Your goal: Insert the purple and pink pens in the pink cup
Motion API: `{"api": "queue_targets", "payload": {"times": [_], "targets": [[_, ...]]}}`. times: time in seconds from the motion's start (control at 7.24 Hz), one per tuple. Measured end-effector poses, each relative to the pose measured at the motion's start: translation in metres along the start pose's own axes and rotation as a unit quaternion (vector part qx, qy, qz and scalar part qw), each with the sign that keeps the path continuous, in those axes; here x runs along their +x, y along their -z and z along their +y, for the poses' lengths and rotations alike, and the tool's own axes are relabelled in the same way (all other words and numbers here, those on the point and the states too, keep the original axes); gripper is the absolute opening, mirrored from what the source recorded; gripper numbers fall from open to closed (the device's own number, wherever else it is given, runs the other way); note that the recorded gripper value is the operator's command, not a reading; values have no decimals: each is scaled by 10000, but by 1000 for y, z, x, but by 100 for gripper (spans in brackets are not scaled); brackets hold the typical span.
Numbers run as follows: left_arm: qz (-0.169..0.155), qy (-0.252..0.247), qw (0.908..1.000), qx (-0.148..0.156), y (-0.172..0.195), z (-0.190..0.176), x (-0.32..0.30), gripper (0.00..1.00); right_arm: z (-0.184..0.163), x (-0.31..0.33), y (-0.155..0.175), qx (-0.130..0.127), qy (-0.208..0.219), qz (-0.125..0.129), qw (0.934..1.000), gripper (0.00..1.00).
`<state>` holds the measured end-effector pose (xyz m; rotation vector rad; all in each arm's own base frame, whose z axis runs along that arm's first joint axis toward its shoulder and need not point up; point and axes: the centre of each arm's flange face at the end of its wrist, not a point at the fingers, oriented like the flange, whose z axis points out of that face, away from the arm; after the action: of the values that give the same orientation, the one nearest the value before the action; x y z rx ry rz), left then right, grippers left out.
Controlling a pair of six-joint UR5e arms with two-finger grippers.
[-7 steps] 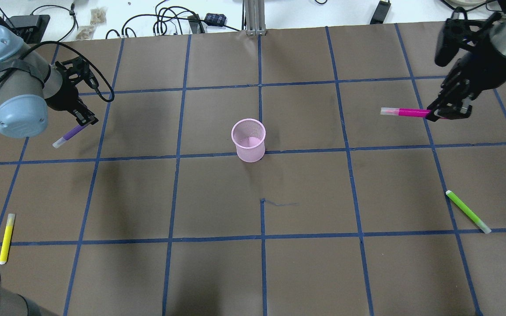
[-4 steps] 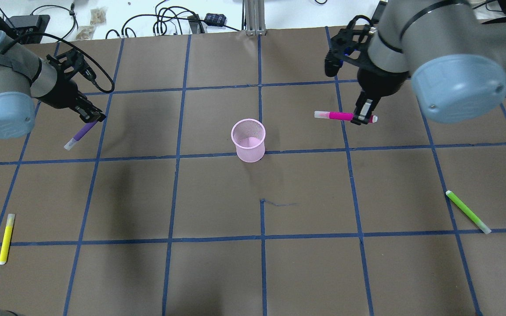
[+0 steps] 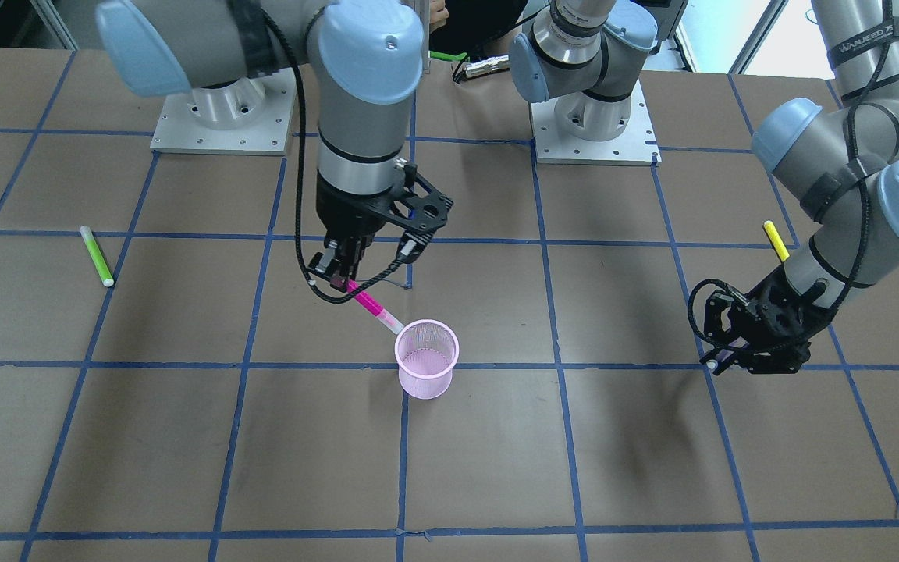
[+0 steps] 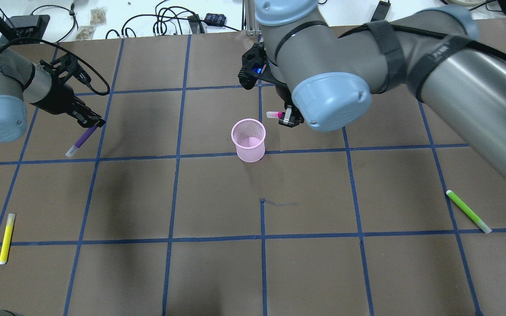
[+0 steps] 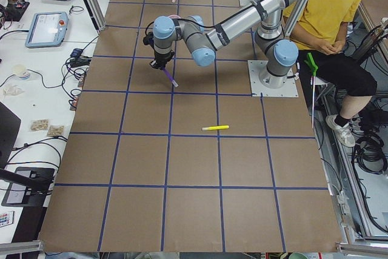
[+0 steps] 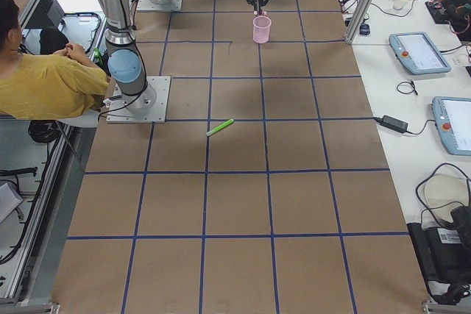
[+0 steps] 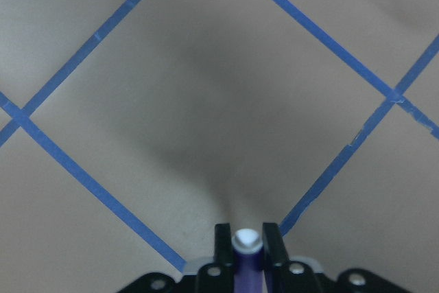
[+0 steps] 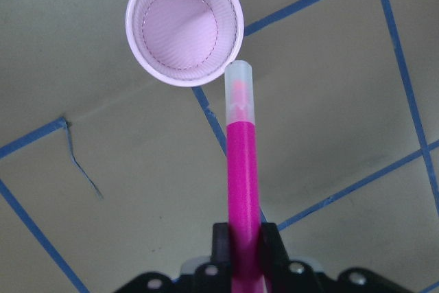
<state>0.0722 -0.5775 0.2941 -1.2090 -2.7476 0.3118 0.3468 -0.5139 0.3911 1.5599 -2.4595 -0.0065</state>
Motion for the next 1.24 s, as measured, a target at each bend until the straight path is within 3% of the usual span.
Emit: {"api": "queue_targets", "payload": {"times": [0.41,0.69,0.97,1.11,1.24], "targets": [[9,26,10000,9,0,2,-1,0,-40,-21,-28,-400,203,17,9990,12],[10,31,10000,9,0,2,-1,0,-60,-41,-50,-736,394,192,9963,14],[10,31,10000,9,0,2,-2,0,-69,-49,-61,-847,413,256,9952,17],[14,27,10000,8,-1,1,-1,0,-71,-50,-65,-871,416,248,9950,27],[12,18,10000,9,0,0,-1,0,-73,-50,-68,-886,417,240,9949,50]]}}
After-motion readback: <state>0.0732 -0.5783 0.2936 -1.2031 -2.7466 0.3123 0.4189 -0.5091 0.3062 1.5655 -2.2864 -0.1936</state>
